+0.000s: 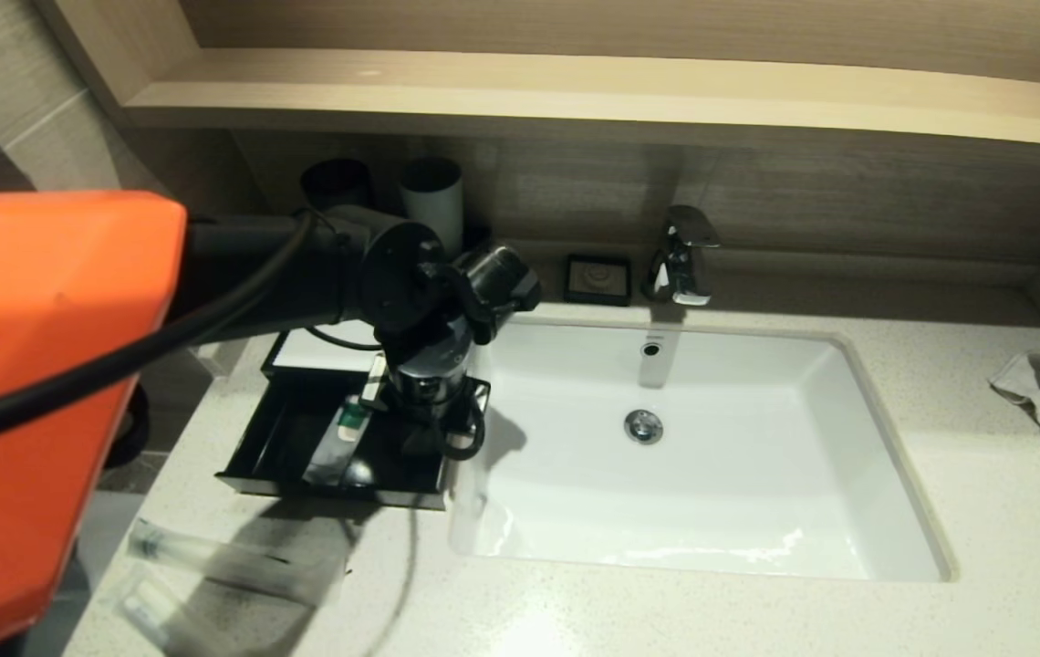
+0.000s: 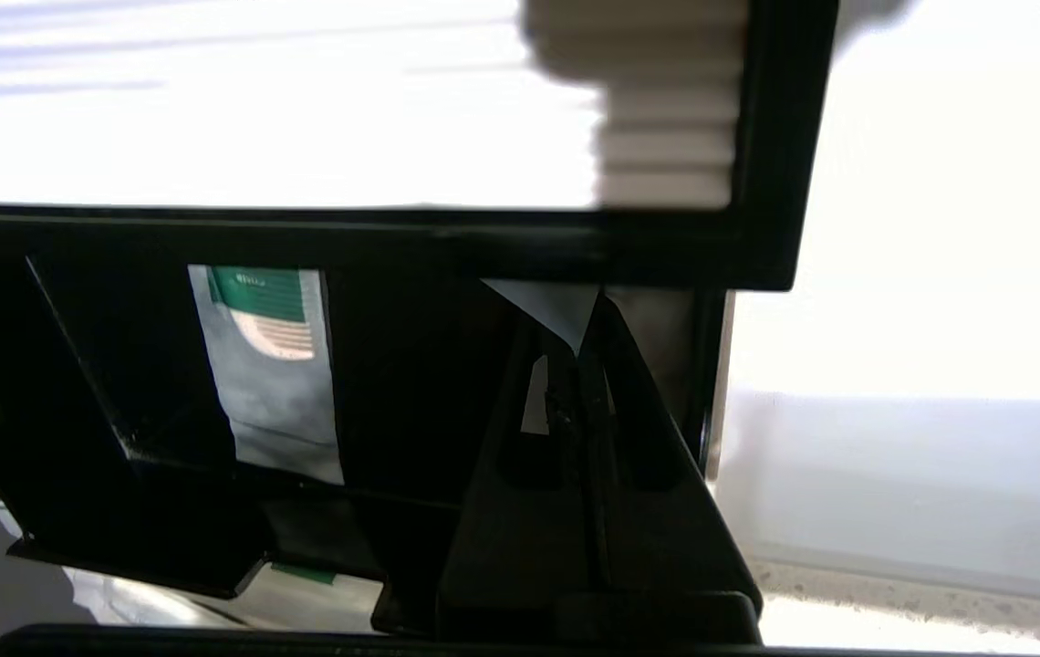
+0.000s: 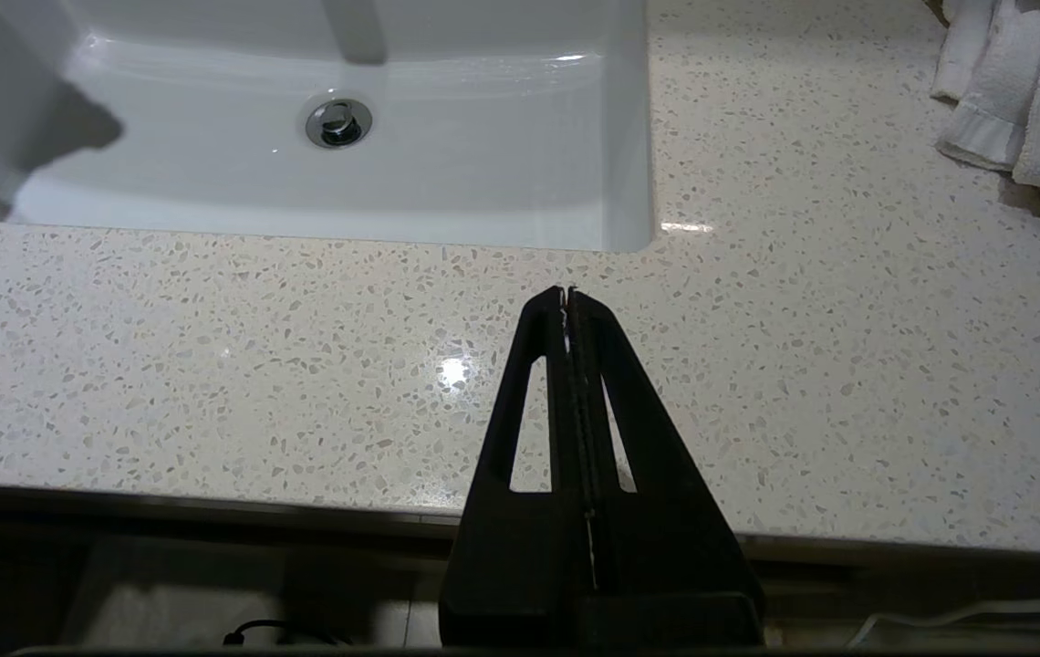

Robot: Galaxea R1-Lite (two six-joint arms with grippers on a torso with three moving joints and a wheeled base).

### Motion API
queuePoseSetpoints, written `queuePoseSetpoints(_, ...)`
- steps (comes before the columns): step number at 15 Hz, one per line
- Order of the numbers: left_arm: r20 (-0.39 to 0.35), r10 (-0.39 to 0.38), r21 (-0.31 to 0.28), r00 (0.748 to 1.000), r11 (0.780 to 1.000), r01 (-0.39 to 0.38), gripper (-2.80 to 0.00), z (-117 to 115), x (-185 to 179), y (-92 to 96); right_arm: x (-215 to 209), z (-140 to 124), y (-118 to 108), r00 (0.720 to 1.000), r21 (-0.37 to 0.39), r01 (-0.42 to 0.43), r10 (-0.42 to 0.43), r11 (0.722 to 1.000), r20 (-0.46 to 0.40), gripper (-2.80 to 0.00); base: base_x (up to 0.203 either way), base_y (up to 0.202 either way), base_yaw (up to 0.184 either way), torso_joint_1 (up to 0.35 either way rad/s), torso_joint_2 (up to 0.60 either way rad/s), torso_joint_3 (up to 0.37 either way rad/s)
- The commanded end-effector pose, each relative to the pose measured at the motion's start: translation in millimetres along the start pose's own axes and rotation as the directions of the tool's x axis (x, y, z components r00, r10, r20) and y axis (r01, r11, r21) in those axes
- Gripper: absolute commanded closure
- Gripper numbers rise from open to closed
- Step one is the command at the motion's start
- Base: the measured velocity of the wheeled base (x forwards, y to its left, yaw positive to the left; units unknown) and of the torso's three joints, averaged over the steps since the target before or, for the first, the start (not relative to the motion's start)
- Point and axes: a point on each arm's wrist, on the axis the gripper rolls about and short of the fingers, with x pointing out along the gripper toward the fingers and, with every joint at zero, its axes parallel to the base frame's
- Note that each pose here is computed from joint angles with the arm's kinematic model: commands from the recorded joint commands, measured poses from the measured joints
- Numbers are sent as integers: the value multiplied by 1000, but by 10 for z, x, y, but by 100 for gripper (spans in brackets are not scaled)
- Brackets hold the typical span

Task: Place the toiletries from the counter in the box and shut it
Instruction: Place the bathroom toiletry into the drawer

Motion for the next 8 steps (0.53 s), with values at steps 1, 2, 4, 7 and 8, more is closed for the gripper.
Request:
queuePoseSetpoints(1, 5, 2, 2, 1000, 1000, -2, 0, 10, 11, 5, 0, -1, 0, 1000, 0, 0, 0, 1000, 0, 0, 0, 0, 0, 0, 0, 0)
queuePoseSetpoints(2, 5, 3, 5, 1000, 1000, -3, 0, 12, 14, 10, 0, -1, 0, 1000, 0, 0, 0, 1000, 0, 0, 0, 0, 0, 0, 0, 0)
queuePoseSetpoints(4, 8, 3, 5, 1000, 1000, -4, 0, 15, 10, 11, 0, -1, 0, 1000, 0, 1, -1, 1000, 0, 0, 0, 0, 0, 0, 0, 0)
queuePoseSetpoints(7, 12, 3, 2, 1000, 1000, -3, 0, 21, -8, 26, 0, -1, 0, 1000, 0, 0, 0, 1000, 0, 0, 0, 0, 0, 0, 0, 0)
queuePoseSetpoints(8, 12, 3, 2, 1000, 1000, -3, 0, 20, -13, 29, 0, -1, 0, 1000, 0, 0, 0, 1000, 0, 0, 0, 0, 0, 0, 0, 0)
